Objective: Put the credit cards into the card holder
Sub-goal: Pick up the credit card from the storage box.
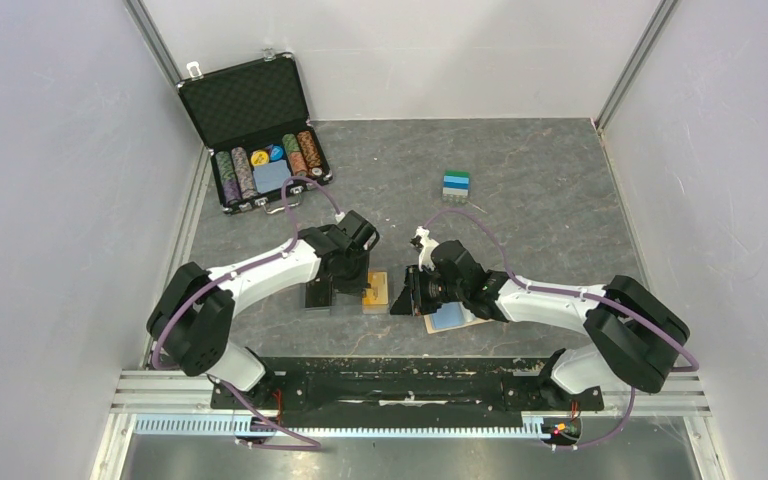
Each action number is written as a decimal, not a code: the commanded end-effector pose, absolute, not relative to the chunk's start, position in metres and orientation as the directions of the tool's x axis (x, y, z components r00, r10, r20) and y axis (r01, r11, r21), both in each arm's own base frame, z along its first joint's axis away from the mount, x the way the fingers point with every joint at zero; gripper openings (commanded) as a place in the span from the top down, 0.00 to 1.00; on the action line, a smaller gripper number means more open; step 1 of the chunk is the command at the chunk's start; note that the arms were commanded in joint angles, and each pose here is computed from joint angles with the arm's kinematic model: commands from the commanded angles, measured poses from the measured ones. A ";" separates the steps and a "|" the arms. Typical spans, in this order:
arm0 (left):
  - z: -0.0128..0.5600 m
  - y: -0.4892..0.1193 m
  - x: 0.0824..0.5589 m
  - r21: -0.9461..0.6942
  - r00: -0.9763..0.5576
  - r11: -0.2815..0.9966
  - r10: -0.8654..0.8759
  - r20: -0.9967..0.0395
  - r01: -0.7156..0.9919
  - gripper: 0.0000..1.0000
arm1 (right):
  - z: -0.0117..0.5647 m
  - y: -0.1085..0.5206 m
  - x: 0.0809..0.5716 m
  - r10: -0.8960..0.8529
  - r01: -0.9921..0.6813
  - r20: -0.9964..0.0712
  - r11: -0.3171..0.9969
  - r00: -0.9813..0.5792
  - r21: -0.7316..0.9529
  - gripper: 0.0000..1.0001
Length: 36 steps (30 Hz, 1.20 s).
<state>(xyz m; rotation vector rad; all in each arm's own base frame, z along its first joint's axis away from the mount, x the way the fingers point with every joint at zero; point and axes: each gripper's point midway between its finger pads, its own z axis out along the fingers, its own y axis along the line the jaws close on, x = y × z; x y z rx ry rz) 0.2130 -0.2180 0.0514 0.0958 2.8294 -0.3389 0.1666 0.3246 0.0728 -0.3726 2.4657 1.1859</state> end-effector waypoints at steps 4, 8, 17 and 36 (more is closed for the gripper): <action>0.068 -0.221 0.221 -0.233 -0.936 0.965 0.030 -0.350 0.118 0.98 | 0.071 0.326 0.169 -0.082 -0.407 -0.454 0.604 -0.887 0.685 0.79; 0.078 -0.227 0.223 -0.269 -0.930 0.955 0.017 -0.366 0.123 0.98 | 0.071 0.326 0.169 -0.081 -0.407 -0.456 0.606 -0.886 0.684 0.79; 0.099 -0.231 0.227 -0.309 -0.910 0.942 -0.008 -0.414 0.133 0.98 | 0.070 0.325 0.169 -0.085 -0.407 -0.453 0.607 -0.887 0.683 0.79; 0.050 -0.229 0.218 -0.270 -0.947 0.958 0.006 -0.323 0.098 0.88 | 0.068 0.324 0.168 -0.092 -0.411 -0.456 0.611 -0.885 0.676 0.79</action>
